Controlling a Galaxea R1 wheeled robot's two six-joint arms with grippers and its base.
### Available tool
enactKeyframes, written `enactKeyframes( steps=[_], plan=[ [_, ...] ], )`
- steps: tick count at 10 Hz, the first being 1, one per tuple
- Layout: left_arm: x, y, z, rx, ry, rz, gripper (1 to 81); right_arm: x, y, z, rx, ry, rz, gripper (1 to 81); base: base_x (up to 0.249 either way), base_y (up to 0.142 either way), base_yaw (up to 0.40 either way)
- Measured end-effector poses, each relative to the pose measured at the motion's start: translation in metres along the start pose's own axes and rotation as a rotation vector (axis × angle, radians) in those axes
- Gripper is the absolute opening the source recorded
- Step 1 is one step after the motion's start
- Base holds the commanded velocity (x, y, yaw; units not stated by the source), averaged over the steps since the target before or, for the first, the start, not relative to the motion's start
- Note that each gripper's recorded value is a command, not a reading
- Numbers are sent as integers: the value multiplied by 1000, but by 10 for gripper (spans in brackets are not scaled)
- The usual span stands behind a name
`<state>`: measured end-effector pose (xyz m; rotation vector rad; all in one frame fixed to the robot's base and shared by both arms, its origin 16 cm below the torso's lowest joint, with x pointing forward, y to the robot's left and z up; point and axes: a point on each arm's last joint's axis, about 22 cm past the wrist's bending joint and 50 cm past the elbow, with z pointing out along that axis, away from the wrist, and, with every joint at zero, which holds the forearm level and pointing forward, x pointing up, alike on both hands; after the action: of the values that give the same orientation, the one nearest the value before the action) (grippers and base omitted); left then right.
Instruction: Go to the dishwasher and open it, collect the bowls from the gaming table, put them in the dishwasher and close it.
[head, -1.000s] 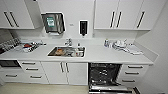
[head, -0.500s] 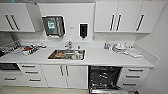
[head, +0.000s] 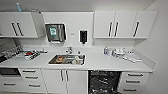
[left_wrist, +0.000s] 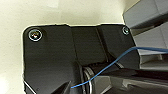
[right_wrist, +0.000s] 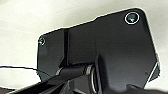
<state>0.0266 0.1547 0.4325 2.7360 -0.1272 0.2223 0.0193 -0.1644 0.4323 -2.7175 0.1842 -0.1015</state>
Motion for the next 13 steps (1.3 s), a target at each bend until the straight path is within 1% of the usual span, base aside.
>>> enactKeyframes(
  steps=[3, 7, 8, 10, 13],
  plan=[
    [-1, 0, 0, 0, -1, 0, 811, -2, -3, 2, -3, -4, 0, 811, 0, 0, 0],
    [-1, 0, 0, 0, -4, 0, 811, -5, 12, 7, -78, -5, -2, 811, 0, 0, 0],
    [-1, 0, 0, 1, -4, 0, 811, -6, 9, 9, -85, -5, -3, 811, 0, 0, 0],
    [-2, -8, -1, 17, -7, 2, 811, -11, 5, 10, -83, -12, 0, 811, 0, 0, 0],
    [-2, -5, 0, 14, -8, 1, 811, -15, 9, 9, -88, -17, 1, 811, 0, 0, 0]
  ],
)
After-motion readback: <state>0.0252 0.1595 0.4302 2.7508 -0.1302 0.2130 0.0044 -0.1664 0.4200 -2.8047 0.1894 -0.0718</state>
